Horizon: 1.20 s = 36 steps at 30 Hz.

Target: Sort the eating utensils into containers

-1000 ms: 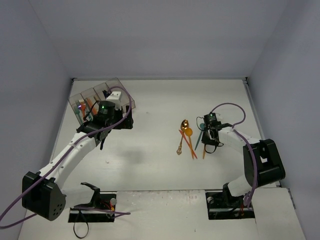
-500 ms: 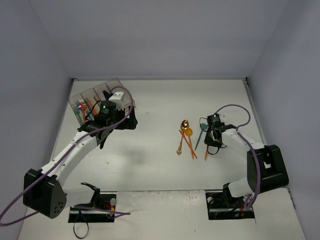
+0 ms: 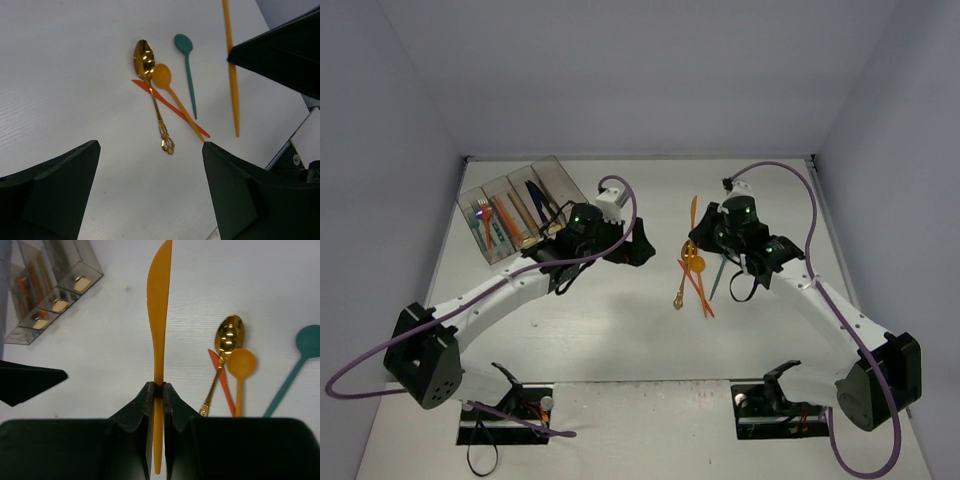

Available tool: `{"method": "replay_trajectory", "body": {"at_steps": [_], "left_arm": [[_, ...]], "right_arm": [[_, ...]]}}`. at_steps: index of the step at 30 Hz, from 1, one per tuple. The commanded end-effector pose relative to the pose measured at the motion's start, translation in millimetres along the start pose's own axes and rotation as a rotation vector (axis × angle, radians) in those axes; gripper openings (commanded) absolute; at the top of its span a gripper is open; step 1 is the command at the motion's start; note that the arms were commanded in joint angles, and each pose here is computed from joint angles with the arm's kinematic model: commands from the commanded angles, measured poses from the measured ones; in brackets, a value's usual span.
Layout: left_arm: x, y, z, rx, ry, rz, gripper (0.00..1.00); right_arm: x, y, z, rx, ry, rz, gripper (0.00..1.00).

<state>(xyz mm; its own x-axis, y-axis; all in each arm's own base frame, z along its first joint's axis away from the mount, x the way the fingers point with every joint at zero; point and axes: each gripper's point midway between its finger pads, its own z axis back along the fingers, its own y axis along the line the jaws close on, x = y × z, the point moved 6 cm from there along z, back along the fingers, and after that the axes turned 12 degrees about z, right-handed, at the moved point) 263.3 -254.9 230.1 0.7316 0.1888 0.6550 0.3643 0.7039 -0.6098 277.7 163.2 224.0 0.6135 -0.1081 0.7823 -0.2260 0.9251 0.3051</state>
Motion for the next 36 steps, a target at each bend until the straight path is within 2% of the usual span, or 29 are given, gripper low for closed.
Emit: {"method": "replay_trajectory", "body": {"at_steps": [1, 10, 13, 17, 19, 20, 23, 24, 26, 28, 31, 33, 36], "left_arm": [[31.9, -56.7, -1.5, -0.178, -0.104, -0.012, 0.78], [27.9, -75.2, -16.9, -0.218, -0.071, 0.009, 0.59], [24.7, -75.8, -23.0, -0.216, -0.060, 0.012, 0.43], [23.3, -76.9, -27.2, -0.214, -0.051, 0.027, 0.25], [22.2, -76.3, -28.6, -0.210, -0.049, 0.029, 0.20], [22.4, -76.5, -28.6, -0.210, -0.050, 0.030, 0.10], [23.1, -76.4, -27.5, -0.203, -0.057, 0.031, 0.00], [24.0, -75.4, -26.8, -0.195, -0.061, 0.031, 0.00], [23.1, -71.5, -26.9, -0.168, -0.059, 0.025, 0.00], [22.2, -67.4, -25.9, -0.144, -0.064, 0.027, 0.00], [22.2, -58.7, -21.2, -0.089, -0.080, 0.032, 0.00], [25.0, -45.8, -19.2, -0.031, -0.095, 0.044, 0.00], [30.0, -12.4, -9.9, 0.096, -0.107, 0.100, 0.00]], "right_arm": [[23.5, 32.0, -1.6, 0.161, -0.118, -0.043, 0.00], [24.9, 52.6, -3.1, 0.250, -0.161, -0.084, 0.00], [23.4, 56.5, -2.4, 0.272, -0.169, -0.097, 0.00], [23.7, 58.8, -2.0, 0.287, -0.181, -0.113, 0.00], [23.3, 59.6, -1.9, 0.292, -0.182, -0.116, 0.00], [23.5, 60.6, -2.5, 0.299, -0.184, -0.118, 0.00], [22.8, 61.8, -2.6, 0.305, -0.186, -0.119, 0.00], [21.8, 61.9, -3.5, 0.304, -0.183, -0.119, 0.00], [21.6, 61.1, -4.0, 0.301, -0.184, -0.118, 0.12], [20.3, 59.8, -5.1, 0.294, -0.183, -0.111, 0.34], [21.7, 56.7, -5.9, 0.272, -0.195, -0.098, 0.56], [22.1, 51.7, -6.4, 0.251, -0.199, -0.080, 0.66], [24.0, 34.7, -7.5, 0.177, -0.195, -0.053, 0.74]]}}
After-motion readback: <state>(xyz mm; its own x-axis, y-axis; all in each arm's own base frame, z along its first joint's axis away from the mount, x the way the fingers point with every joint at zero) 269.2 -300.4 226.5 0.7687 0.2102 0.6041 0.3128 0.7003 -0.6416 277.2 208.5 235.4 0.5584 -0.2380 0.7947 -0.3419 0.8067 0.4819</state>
